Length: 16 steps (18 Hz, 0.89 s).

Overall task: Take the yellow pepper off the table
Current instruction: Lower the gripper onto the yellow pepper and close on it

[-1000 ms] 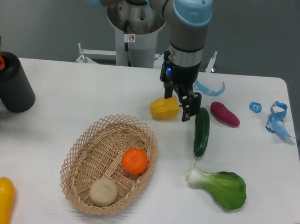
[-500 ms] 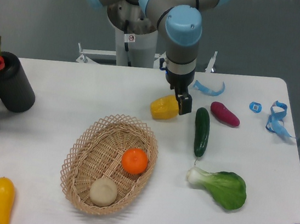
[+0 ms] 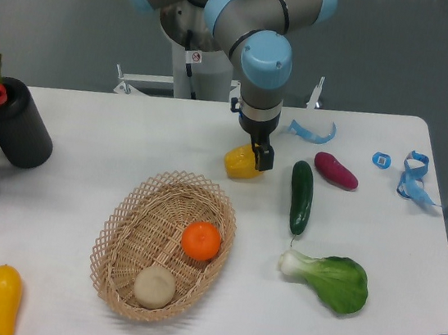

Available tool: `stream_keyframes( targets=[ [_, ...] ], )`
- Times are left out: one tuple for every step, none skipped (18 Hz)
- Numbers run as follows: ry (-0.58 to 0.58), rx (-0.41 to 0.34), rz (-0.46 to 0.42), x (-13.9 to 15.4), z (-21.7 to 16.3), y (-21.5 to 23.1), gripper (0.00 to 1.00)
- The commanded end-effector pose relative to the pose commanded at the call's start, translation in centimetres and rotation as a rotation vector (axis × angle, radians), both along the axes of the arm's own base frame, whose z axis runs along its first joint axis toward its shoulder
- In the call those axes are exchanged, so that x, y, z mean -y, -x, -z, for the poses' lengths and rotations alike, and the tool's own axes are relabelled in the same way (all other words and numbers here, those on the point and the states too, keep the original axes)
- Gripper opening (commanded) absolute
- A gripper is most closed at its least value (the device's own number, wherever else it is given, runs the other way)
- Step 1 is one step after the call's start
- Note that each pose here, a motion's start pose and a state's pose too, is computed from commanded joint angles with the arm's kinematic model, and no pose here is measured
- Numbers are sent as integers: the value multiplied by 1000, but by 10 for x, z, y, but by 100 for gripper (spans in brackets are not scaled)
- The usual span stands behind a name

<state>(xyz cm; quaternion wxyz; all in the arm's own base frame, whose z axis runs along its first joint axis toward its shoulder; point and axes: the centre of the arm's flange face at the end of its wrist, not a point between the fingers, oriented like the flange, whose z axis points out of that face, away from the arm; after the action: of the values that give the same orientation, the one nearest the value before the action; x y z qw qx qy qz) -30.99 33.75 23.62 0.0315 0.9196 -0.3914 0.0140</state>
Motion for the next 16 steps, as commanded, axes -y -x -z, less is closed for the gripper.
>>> stream_keyframes(
  targets=[
    [-1, 7, -12, 0, 3, -2, 100],
    [-6, 11, -37, 0, 3, -2, 100],
    [-10, 17, -68, -1, 6, -2, 100],
    [-16, 25, -96, -2, 8, -3, 100],
    [-21, 29, -109, -3, 9, -3, 100],
    [-22, 30, -112, -4, 10, -3, 100],
    [-21, 31, -112, -4, 11, -2, 100],
    [-21, 31, -112, -5, 14, -1, 100],
    [-22, 26, -109, -5, 15, -1, 100],
    [-15, 31, -103, -4, 20, -2, 100],
    [-12, 33, -101, -4, 22, -2, 100],
    [-10, 35, -103, -3, 23, -4, 100],
    [-13, 30, -101, -3, 23, -3, 100],
    [-14, 29, -101, -3, 22, -3, 100],
    [-13, 28, -99, -4, 23, -3, 100],
    [-14, 27, -99, -4, 23, -3, 100]
  ],
)
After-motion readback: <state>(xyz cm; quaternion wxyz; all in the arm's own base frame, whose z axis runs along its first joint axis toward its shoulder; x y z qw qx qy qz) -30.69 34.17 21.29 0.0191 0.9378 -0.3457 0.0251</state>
